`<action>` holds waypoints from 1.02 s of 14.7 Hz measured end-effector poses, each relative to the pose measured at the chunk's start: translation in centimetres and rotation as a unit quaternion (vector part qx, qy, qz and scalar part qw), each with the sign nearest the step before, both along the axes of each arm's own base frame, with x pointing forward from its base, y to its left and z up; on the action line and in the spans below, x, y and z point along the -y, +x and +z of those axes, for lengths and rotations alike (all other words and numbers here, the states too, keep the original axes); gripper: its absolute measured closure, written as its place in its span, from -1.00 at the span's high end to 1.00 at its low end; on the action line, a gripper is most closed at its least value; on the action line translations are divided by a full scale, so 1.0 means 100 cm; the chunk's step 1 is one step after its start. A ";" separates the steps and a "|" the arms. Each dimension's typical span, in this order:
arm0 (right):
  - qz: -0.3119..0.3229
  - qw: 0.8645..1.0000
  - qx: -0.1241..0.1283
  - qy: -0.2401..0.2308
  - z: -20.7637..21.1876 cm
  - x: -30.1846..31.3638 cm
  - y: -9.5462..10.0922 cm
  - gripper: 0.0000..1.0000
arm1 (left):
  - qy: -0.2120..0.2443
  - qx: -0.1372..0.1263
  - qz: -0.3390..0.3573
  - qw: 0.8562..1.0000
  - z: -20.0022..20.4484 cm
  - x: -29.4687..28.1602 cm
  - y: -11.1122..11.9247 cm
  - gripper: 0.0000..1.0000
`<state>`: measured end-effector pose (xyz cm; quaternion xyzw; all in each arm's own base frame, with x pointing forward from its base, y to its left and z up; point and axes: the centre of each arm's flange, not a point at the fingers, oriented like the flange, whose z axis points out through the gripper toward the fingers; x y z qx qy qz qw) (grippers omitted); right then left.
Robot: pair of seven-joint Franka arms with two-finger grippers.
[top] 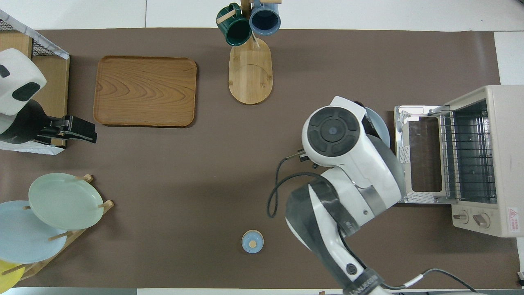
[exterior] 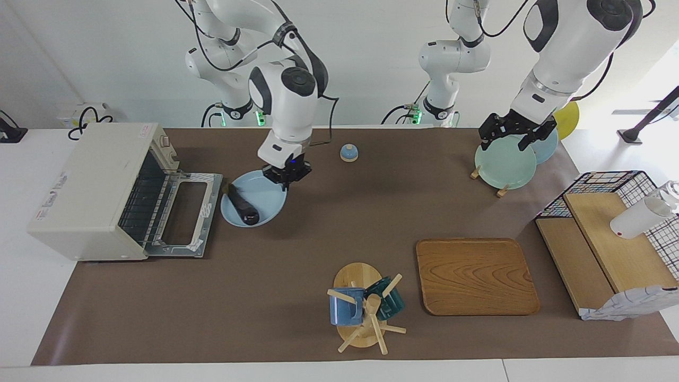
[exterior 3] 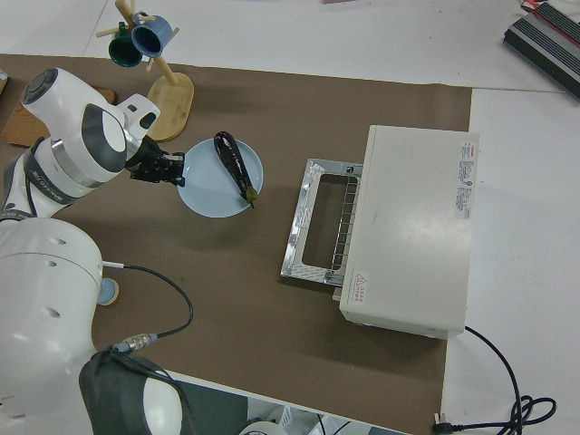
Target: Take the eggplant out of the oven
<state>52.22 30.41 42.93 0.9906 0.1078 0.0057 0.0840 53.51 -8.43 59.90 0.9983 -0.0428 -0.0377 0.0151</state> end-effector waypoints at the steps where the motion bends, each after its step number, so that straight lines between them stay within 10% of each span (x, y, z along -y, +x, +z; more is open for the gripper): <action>1: -0.011 1.000 0.002 0.003 -0.006 -0.033 -0.002 -0.95 | 0.000 0.000 0.000 1.000 0.000 0.000 0.000 1.00; 6: -0.054 0.998 0.021 0.025 -0.067 -0.154 -0.018 -0.95 | 0.000 0.000 0.000 1.000 0.000 0.000 0.000 1.00; 15: -0.089 0.988 0.017 0.127 -0.084 -0.172 -0.017 -0.86 | 0.000 0.002 0.002 1.000 0.000 -0.001 0.001 1.00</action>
